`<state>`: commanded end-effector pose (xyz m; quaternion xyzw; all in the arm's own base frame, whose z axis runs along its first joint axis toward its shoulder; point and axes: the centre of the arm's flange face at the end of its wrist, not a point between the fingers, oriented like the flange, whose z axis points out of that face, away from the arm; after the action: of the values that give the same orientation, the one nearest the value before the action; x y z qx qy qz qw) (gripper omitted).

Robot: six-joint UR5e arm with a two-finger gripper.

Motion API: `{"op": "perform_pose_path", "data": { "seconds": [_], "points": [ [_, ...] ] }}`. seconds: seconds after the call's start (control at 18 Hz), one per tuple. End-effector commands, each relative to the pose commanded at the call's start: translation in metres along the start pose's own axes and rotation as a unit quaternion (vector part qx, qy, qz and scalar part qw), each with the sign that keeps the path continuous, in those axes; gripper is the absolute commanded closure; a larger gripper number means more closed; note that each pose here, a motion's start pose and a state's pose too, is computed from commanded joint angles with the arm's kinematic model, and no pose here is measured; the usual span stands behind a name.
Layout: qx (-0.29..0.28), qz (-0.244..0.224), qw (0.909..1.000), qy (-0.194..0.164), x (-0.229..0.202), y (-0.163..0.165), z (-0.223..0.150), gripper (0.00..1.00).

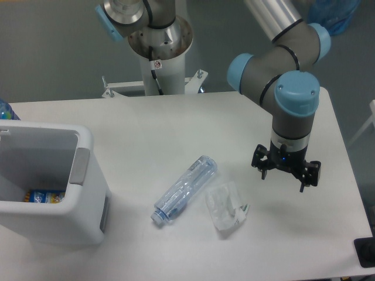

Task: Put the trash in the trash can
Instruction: 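Move the gripper down toward the clear crumpled plastic cup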

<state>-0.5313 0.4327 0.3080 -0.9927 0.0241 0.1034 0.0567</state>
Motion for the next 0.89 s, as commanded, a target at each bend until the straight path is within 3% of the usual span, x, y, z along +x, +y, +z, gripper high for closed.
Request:
{"op": "perform_pose_path", "data": {
  "seconds": [0.33, 0.61, 0.89],
  "points": [
    [-0.007, 0.016, 0.9998, -0.008, 0.024, -0.017, 0.012, 0.0],
    [-0.016, 0.018, 0.9996, 0.016, 0.044, -0.01, 0.039, 0.0],
    [-0.009, 0.043, 0.9989, 0.019, 0.069, -0.038, 0.039, 0.0]
  ]
}}
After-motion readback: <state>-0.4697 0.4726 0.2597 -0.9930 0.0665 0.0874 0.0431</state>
